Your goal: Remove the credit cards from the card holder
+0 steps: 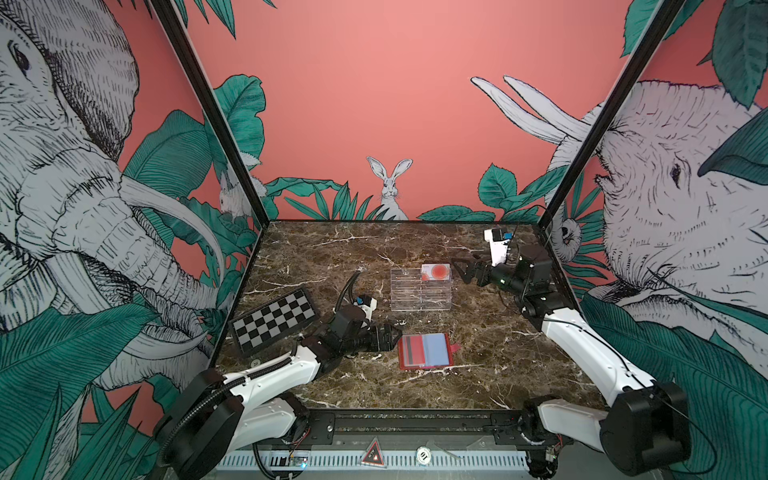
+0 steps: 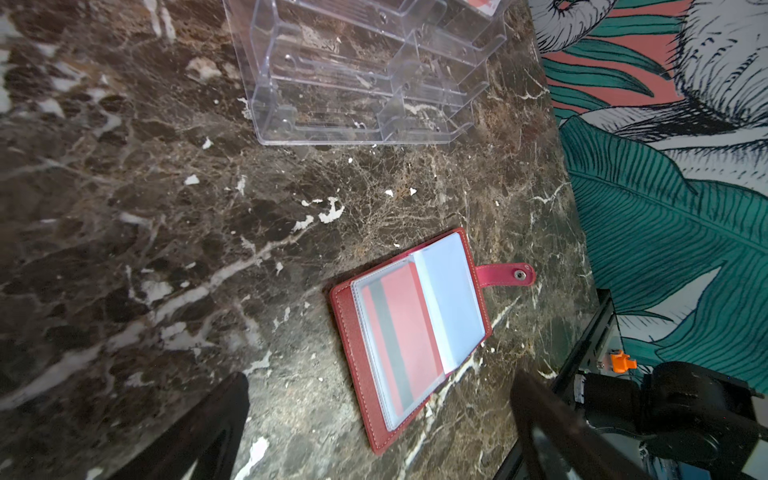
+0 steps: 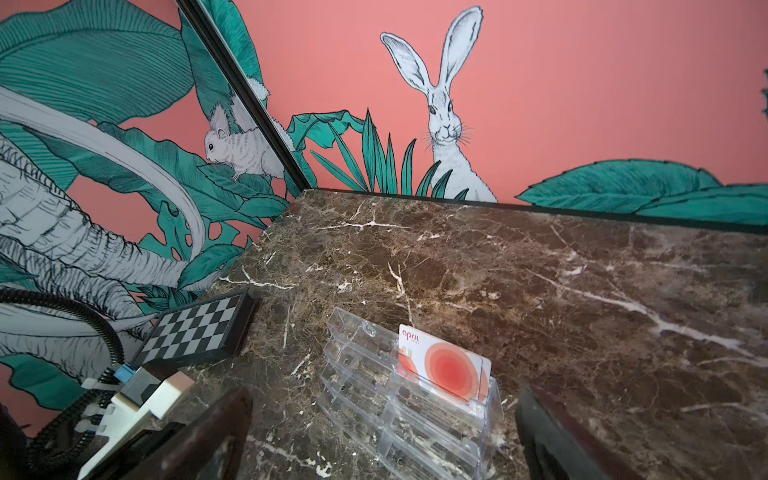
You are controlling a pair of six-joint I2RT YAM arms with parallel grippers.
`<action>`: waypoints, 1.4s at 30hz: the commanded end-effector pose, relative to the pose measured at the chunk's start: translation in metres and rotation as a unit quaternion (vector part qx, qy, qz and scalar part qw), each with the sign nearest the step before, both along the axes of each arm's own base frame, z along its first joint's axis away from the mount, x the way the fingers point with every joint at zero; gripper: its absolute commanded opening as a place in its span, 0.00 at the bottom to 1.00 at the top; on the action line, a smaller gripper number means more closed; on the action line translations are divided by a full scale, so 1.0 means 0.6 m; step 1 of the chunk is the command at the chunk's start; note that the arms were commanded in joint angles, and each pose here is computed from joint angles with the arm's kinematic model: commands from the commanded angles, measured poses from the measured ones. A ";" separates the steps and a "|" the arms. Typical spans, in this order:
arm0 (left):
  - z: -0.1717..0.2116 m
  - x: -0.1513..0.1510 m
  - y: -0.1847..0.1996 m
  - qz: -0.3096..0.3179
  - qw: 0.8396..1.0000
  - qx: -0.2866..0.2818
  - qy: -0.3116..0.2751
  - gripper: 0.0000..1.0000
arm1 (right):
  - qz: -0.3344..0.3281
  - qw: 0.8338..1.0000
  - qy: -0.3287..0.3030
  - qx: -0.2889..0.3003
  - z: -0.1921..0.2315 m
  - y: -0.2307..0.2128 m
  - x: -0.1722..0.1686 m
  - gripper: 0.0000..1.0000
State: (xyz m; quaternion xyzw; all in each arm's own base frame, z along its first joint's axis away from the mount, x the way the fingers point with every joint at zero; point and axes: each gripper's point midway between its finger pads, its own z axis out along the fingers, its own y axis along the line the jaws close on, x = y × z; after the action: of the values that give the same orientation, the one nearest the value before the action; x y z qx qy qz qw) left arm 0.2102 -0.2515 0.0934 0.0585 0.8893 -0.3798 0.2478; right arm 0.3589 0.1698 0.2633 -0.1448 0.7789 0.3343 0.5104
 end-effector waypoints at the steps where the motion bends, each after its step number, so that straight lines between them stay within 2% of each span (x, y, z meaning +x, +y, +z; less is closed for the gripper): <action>1: 0.002 -0.005 0.004 0.004 1.000 -0.012 0.002 0.98 | -0.012 0.999 0.016 0.030 0.000 -0.002 0.001 0.98; 10: -0.015 -0.022 0.024 0.013 1.000 -0.008 0.011 0.99 | -0.016 0.994 0.085 0.071 -0.051 0.003 -0.011 0.92; 15: -0.019 -0.029 0.030 0.009 1.000 0.004 0.014 0.99 | -0.020 0.990 0.121 0.072 -0.082 0.003 -0.026 0.87; 25: -0.037 -0.042 0.035 0.015 0.999 -0.007 0.037 0.99 | -0.012 0.979 0.193 0.071 -0.142 0.010 -0.062 0.68; 29: -0.047 -0.049 0.037 0.015 0.999 -0.008 0.047 0.99 | -0.013 0.977 0.199 0.073 -0.159 0.011 -0.079 0.65; 42: -0.058 -0.062 0.044 0.017 0.998 -0.013 0.061 0.99 | -0.016 0.971 0.231 0.052 -0.219 0.014 -0.126 0.33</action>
State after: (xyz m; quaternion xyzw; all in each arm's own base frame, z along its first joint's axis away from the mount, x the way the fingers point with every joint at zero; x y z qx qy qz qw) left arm 0.1749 -0.2267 0.0587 0.0239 0.9013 -0.3832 0.2007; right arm 0.2847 0.1792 0.1331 -0.0254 0.8610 0.3934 0.3213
